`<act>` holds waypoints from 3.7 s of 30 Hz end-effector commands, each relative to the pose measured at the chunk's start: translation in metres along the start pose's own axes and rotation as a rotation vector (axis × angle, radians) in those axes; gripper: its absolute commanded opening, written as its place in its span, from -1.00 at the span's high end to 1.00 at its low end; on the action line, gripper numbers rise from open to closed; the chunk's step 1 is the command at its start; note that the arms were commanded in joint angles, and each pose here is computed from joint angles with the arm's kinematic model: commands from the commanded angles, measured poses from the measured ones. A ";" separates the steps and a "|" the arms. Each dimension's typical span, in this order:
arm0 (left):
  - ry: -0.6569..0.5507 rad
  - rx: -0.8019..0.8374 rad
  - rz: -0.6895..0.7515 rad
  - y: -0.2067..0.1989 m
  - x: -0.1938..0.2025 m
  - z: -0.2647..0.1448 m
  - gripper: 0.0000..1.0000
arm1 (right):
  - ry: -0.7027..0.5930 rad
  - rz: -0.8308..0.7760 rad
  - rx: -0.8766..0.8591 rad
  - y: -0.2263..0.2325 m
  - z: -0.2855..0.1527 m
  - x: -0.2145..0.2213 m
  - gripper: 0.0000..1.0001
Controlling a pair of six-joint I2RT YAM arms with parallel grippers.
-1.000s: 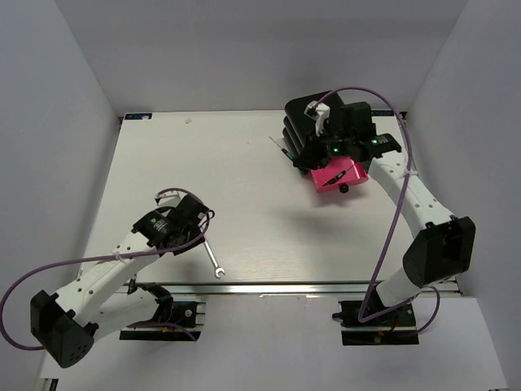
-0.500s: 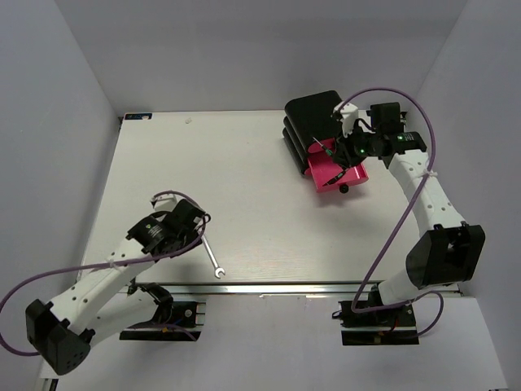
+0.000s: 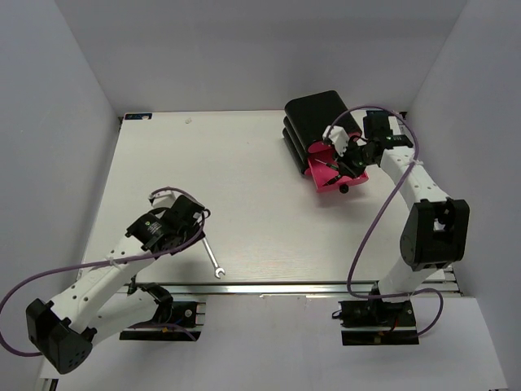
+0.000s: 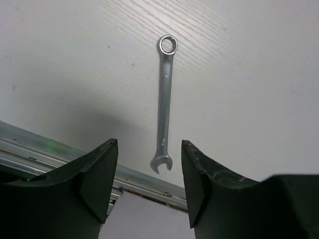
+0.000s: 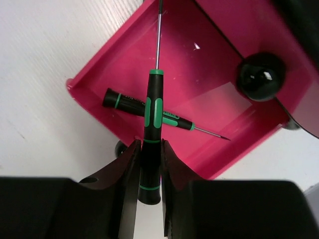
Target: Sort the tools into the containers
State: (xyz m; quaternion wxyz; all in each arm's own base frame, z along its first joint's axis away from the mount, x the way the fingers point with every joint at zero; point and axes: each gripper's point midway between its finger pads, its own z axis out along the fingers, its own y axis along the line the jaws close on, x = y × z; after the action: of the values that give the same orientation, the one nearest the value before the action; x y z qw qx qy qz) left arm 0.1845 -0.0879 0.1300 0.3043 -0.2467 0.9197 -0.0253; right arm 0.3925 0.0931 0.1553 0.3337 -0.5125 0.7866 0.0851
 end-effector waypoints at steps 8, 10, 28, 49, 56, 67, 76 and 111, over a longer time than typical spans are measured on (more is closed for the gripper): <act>0.020 -0.104 -0.100 0.012 -0.029 0.011 -0.39 | -0.009 -0.085 0.021 -0.031 0.012 -0.008 0.21; 0.034 -0.132 -0.110 0.020 -0.040 0.014 -0.40 | -0.049 -0.084 0.023 -0.028 -0.001 -0.020 0.19; 0.332 -0.362 -0.165 0.107 -0.027 0.011 -0.43 | -0.378 0.088 -0.419 0.100 -0.059 -0.068 -0.09; 0.493 -0.501 -0.248 0.145 -0.052 0.049 -0.39 | -0.416 0.031 -0.754 0.108 0.004 -0.103 0.07; 0.514 -0.502 -0.308 0.149 -0.031 0.057 -0.30 | -0.282 0.121 -0.750 0.100 0.024 -0.087 0.08; 0.439 -0.592 -0.316 0.177 -0.030 0.063 -0.37 | -0.160 0.115 -0.716 0.115 0.010 -0.073 0.08; 0.464 -0.611 -0.428 0.212 -0.044 0.068 -0.39 | -0.112 0.137 -0.710 0.126 0.000 -0.069 0.09; 0.669 -0.505 -0.478 0.206 -0.007 0.111 -0.22 | -0.108 0.190 -0.685 0.116 0.000 -0.085 0.09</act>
State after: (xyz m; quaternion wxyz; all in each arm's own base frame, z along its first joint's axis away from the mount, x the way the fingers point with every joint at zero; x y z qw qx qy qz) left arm 0.1493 0.0963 0.0124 -0.1196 -0.4887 0.8630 0.0461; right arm 0.3136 0.2055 0.1690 0.1637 -0.5130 0.7441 0.3954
